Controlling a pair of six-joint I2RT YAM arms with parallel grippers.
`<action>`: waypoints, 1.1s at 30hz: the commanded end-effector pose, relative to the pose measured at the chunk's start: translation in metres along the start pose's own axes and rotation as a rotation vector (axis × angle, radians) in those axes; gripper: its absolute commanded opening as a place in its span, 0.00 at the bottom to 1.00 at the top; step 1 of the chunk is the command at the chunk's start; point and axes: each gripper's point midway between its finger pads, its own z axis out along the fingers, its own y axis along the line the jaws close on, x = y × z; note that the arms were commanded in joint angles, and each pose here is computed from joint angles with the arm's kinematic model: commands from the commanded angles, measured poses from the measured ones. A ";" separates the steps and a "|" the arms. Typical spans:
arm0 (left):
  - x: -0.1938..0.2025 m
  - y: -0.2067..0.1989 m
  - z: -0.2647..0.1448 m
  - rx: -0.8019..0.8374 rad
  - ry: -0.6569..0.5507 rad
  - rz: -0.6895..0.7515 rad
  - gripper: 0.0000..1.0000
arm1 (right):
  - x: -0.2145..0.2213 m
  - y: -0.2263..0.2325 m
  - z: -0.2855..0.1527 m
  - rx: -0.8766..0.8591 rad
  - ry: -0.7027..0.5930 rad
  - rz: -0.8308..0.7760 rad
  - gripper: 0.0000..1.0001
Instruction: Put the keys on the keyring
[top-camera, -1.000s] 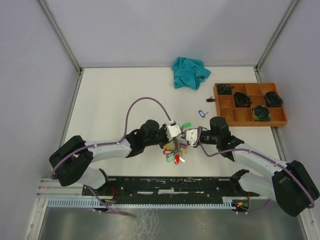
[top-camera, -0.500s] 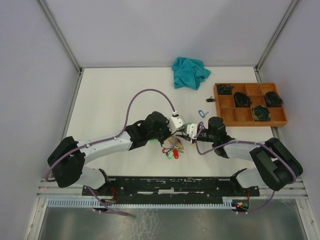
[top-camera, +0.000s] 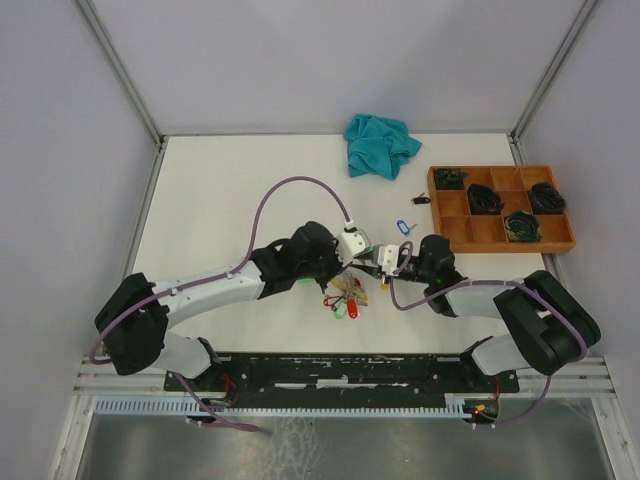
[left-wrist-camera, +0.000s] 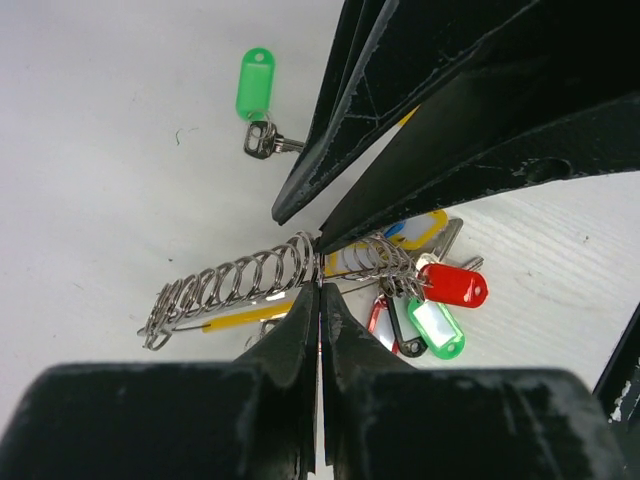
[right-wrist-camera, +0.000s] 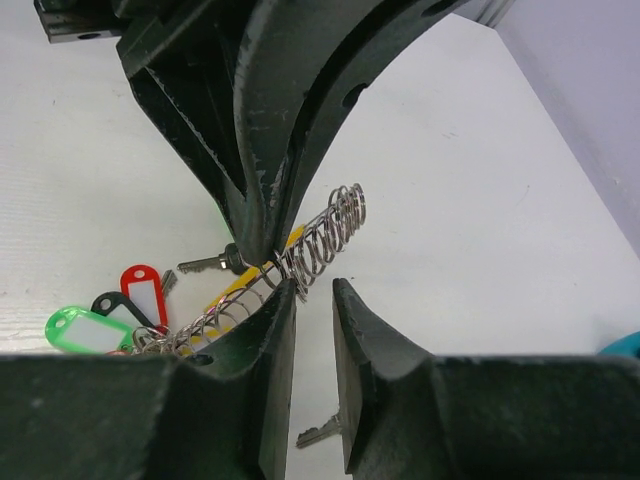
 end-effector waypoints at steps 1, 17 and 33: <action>-0.039 -0.007 -0.011 0.041 -0.142 0.012 0.03 | -0.004 -0.002 0.002 0.000 -0.025 0.008 0.28; -0.036 -0.008 -0.020 0.049 -0.164 0.073 0.03 | 0.001 -0.026 0.008 0.154 0.000 0.317 0.21; -0.031 0.010 -0.012 -0.022 -0.097 0.006 0.03 | -0.022 0.012 -0.016 0.035 -0.015 0.182 0.29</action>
